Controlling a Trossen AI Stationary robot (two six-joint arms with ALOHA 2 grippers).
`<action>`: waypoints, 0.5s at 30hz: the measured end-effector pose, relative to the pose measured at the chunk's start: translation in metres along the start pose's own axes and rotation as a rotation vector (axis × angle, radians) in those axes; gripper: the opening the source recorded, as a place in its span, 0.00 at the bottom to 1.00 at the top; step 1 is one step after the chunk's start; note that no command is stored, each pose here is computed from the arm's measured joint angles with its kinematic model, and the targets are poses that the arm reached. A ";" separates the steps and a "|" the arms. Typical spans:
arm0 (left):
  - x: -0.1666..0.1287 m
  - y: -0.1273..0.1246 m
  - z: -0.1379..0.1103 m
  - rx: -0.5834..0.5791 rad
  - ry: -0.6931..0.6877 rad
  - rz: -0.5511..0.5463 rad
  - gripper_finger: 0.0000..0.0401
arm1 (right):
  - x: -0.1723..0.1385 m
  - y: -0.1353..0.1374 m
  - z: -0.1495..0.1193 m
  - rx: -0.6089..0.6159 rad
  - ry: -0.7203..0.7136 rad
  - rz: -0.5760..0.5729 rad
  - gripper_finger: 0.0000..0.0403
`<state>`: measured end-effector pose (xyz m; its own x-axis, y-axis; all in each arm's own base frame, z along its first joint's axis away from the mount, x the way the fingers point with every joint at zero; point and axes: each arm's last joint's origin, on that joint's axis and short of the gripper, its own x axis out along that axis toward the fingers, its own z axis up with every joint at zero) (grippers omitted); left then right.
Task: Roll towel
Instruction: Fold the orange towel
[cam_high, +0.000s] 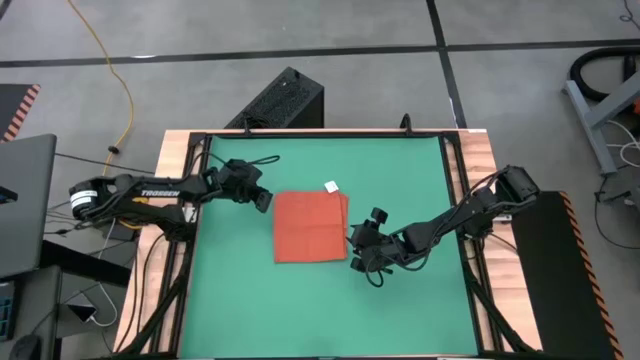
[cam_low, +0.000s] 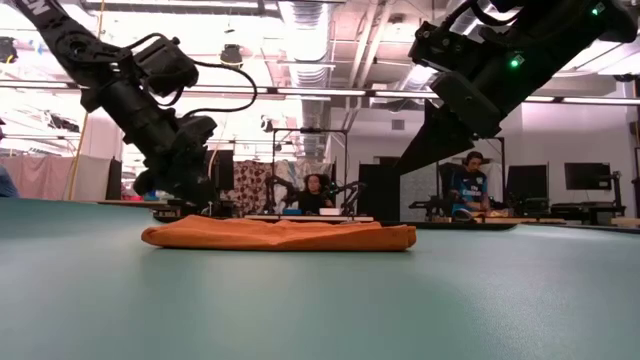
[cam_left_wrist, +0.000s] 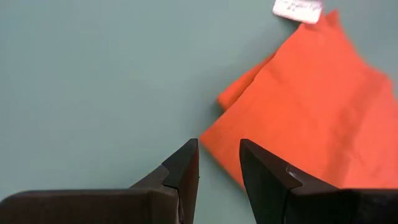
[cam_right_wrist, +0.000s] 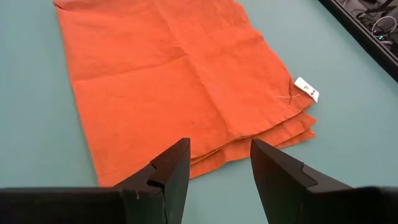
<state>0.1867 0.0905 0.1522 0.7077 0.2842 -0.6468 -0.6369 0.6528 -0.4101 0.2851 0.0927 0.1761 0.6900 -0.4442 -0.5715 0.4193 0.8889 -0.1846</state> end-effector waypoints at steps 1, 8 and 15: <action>0.000 0.001 -0.003 -0.010 0.001 0.000 0.26 | 0.000 0.000 0.000 0.000 0.000 0.000 0.48; 0.002 0.006 -0.010 -0.065 -0.001 0.003 0.27 | 0.000 0.000 0.000 0.001 -0.002 0.002 0.48; 0.022 0.006 -0.017 -0.114 0.057 -0.041 0.27 | -0.001 0.002 0.000 -0.001 -0.005 0.007 0.48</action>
<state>0.1935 0.0891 0.1245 0.7174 0.2164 -0.6622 -0.6407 0.5782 -0.5051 0.2849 0.0948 0.1762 0.6955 -0.4386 -0.5691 0.4138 0.8920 -0.1818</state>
